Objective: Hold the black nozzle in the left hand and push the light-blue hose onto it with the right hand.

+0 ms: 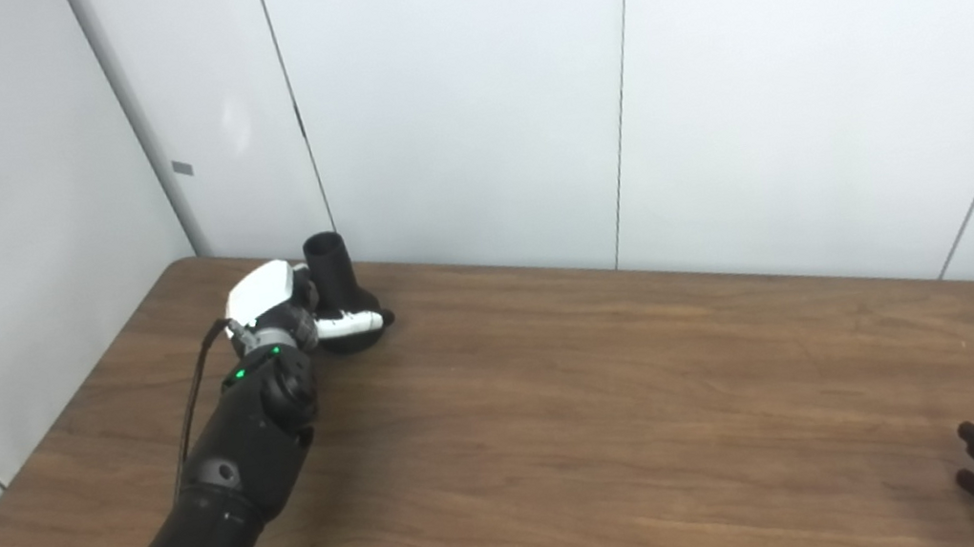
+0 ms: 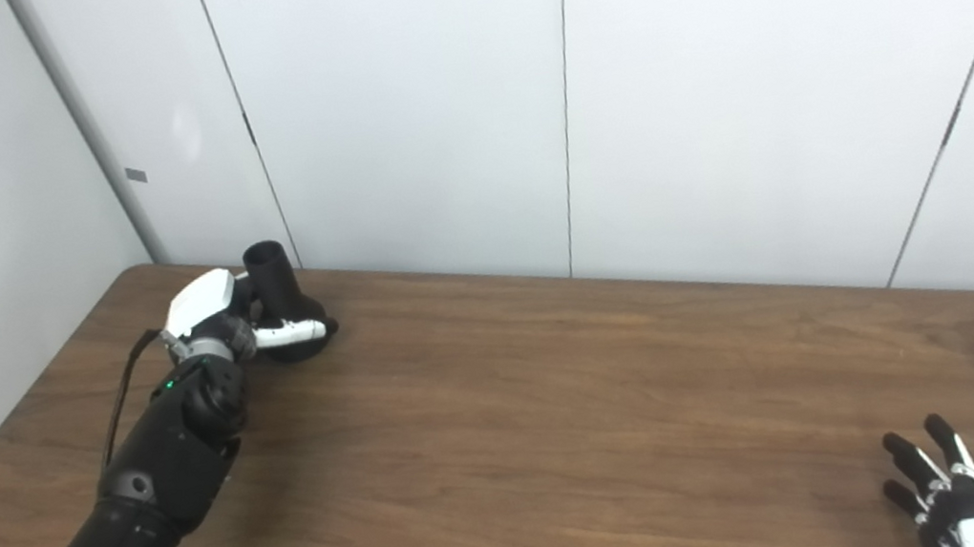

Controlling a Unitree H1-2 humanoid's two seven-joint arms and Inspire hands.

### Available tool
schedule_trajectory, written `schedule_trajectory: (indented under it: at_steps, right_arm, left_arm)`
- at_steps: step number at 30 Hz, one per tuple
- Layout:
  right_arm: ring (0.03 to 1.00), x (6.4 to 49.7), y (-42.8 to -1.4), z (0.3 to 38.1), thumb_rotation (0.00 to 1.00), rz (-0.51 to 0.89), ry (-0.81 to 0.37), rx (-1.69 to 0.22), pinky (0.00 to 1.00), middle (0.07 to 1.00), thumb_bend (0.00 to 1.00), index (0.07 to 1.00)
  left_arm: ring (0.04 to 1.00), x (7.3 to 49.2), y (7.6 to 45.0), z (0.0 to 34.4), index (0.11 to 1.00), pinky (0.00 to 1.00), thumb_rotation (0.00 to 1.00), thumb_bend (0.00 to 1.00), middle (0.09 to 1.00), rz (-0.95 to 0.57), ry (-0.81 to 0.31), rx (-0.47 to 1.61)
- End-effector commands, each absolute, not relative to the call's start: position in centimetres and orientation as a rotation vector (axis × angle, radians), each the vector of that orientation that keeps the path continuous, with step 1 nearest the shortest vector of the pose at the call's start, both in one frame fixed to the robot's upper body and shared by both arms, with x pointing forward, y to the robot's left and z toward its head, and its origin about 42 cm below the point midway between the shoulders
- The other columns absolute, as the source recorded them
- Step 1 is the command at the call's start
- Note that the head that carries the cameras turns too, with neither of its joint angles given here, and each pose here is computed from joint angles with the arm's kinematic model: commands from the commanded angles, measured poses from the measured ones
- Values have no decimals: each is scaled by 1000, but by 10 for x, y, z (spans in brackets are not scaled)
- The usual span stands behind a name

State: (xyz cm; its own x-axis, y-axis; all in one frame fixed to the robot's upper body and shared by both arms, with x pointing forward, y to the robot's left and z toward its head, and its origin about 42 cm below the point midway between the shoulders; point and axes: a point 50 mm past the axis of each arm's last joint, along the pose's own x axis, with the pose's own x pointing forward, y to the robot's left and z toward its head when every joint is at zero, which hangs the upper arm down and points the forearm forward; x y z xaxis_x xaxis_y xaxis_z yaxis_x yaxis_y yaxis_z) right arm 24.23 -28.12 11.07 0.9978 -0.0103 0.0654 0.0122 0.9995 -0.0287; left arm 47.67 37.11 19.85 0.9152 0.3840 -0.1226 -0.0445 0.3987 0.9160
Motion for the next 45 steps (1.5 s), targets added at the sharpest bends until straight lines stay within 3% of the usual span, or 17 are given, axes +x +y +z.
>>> schedule_trajectory:
  at_steps: [1, 2, 3, 4, 5, 6, 8, 15, 19, 31, 37, 40, 45]
  right_arm:
    - [947, 228, -280, 99, 1000, -16, 22, -24, 930, 887, 602, 987]
    - [945, 228, -279, 99, 1000, -15, 21, -21, 931, 886, 606, 988]
    - [942, 227, -279, 100, 1000, -14, 20, -18, 930, 885, 605, 988]
    - [941, 227, -279, 100, 1000, -14, 19, -11, 930, 884, 605, 988]
    - [939, 227, -279, 101, 999, -15, 18, -10, 931, 883, 597, 988]
    - [937, 226, -279, 101, 1000, -14, 19, -10, 929, 882, 594, 989]
    - [935, 226, -279, 103, 1000, -14, 18, -8, 934, 882, 582, 993]
    - [920, 223, -279, 106, 1000, -13, 19, -18, 909, 867, 568, 989]
    - [933, 223, -279, 108, 1000, -2, 22, -26, 942, 869, 562, 995]
    - [913, 225, -278, 107, 1000, 10, 18, -64, 932, 838, 528, 983]
    - [927, 226, -276, 106, 1000, 12, 17, -80, 952, 842, 524, 980]
    - [924, 228, -275, 106, 1000, 15, 15, -79, 951, 846, 521, 974]
    - [900, 230, -271, 104, 1000, 16, 11, -83, 916, 835, 518, 967]
  left_arm:
    - [770, 479, 369, 198, 773, 669, 472, 924, 782, 240, 348, 1098]
    - [607, 478, 370, 197, 744, 519, 350, 881, 652, 228, 350, 1074]
    - [524, 478, 370, 196, 695, 436, 171, 843, 582, 220, 351, 1058]
    - [495, 477, 370, 196, 679, 408, 110, 830, 559, 213, 350, 1046]
    - [523, 476, 371, 196, 648, 451, 56, 812, 570, 207, 349, 1043]
    - [576, 475, 372, 194, 556, 530, 48, 637, 601, 202, 350, 1045]
    - [584, 474, 371, 190, 498, 553, 12, 547, 554, 194, 349, 1062]
    - [554, 468, 363, 182, 474, 506, 0, 516, 533, 182, 349, 1144]
    - [552, 467, 361, 179, 478, 500, 0, 517, 523, 171, 336, 1164]
    - [566, 460, 355, 179, 465, 524, 0, 513, 546, 153, 316, 1177]
    - [530, 444, 350, 173, 477, 487, 0, 518, 515, 143, 252, 1109]
    - [446, 429, 337, 172, 485, 457, 0, 506, 507, 140, 190, 1074]
    - [426, 404, 309, 174, 484, 430, 0, 503, 508, 81, 105, 1058]
